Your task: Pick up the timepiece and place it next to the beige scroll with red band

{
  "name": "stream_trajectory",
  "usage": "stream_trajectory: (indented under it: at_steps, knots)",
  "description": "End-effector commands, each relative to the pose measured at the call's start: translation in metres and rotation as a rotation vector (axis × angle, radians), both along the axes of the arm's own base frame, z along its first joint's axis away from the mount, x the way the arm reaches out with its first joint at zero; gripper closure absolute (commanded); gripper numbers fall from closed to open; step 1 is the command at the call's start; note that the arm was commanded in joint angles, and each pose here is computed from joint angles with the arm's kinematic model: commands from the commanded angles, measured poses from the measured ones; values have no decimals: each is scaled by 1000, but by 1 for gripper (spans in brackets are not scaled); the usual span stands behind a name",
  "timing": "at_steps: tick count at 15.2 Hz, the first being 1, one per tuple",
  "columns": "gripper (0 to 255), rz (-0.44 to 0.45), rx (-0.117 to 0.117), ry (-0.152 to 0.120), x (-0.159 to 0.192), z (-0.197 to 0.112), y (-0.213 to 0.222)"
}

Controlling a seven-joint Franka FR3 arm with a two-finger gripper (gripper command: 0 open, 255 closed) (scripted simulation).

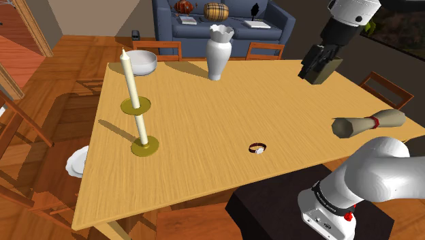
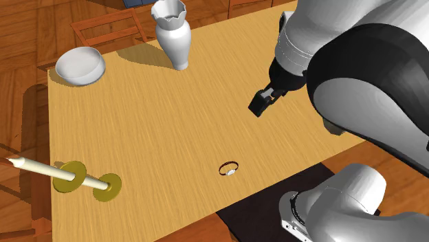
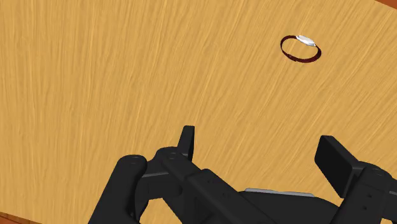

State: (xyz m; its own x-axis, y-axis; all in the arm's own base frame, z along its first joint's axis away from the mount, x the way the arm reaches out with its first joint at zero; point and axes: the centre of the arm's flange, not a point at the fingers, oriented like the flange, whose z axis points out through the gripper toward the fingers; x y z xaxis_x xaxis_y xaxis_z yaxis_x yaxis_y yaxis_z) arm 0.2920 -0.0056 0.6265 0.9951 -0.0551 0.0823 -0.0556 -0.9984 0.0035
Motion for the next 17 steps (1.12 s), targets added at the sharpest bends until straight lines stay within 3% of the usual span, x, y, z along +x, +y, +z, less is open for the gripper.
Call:
stream_trajectory:
  at_steps: [1, 17]
  knots:
    - [0, 0, 0, 0, 0, 0, 0]
    - [0, 746, -63, -27, -2, -174, 116]
